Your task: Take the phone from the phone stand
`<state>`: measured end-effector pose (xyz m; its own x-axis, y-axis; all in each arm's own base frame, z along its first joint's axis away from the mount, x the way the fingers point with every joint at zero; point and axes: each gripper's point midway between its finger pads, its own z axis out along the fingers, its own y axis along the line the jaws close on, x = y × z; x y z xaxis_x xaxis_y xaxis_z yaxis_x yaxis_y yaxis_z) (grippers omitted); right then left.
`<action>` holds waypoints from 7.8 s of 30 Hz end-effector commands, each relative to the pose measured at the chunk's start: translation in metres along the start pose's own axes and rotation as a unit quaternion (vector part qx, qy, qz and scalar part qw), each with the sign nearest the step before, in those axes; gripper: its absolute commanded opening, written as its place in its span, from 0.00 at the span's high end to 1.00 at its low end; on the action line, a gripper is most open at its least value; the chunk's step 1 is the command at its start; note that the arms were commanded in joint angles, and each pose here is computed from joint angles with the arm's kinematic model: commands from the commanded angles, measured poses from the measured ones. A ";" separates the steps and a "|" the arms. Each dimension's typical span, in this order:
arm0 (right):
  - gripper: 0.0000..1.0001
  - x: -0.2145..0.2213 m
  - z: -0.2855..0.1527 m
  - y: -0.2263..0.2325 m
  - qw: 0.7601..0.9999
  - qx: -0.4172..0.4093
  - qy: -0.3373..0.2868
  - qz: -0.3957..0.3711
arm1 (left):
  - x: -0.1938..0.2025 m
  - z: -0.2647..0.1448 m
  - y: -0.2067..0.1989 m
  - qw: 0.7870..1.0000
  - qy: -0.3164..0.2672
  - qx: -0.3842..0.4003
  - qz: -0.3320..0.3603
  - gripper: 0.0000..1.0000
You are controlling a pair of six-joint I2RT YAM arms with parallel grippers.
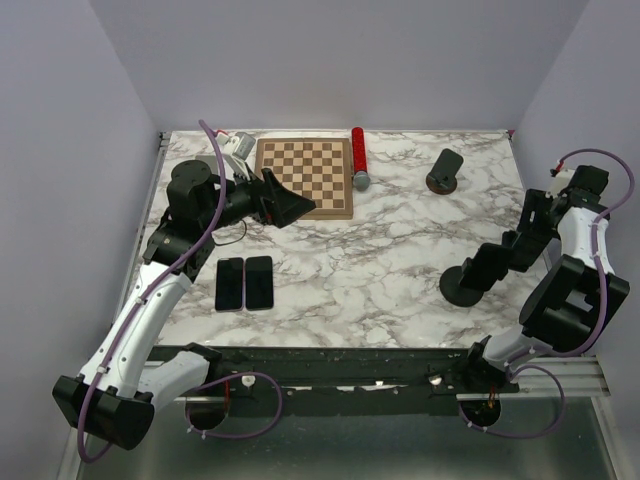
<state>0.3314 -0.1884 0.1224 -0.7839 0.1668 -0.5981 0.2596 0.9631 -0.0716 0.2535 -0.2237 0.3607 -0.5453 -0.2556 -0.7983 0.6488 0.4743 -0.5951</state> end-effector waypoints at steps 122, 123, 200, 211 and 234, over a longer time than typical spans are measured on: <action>0.74 0.228 -0.046 0.586 0.922 -0.254 0.275 -0.099 | -0.035 -0.035 0.046 0.980 -0.094 -0.155 0.080 0.02; 0.69 0.228 -0.046 0.588 0.923 -0.252 0.272 -0.102 | -0.035 -0.034 0.046 0.980 -0.093 -0.155 0.079 0.02; 0.00 -0.007 -0.226 0.232 0.962 0.020 -0.243 0.120 | -0.032 -0.027 0.054 0.986 -0.084 -0.134 0.061 0.01; 0.00 -0.030 -0.228 0.187 0.955 0.030 -0.243 0.166 | 0.009 0.015 0.015 0.998 -0.013 0.008 0.063 0.03; 0.00 -0.027 -0.252 0.194 0.958 -0.052 -0.225 0.172 | 0.144 0.158 -0.080 0.957 0.023 0.277 0.086 0.22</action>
<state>0.2659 0.0346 0.3196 -0.3158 0.3586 -0.8785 0.4605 0.8674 0.1885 0.2077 -0.3989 0.2469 -0.5135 -0.0481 -0.8567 0.8501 0.1068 -0.5156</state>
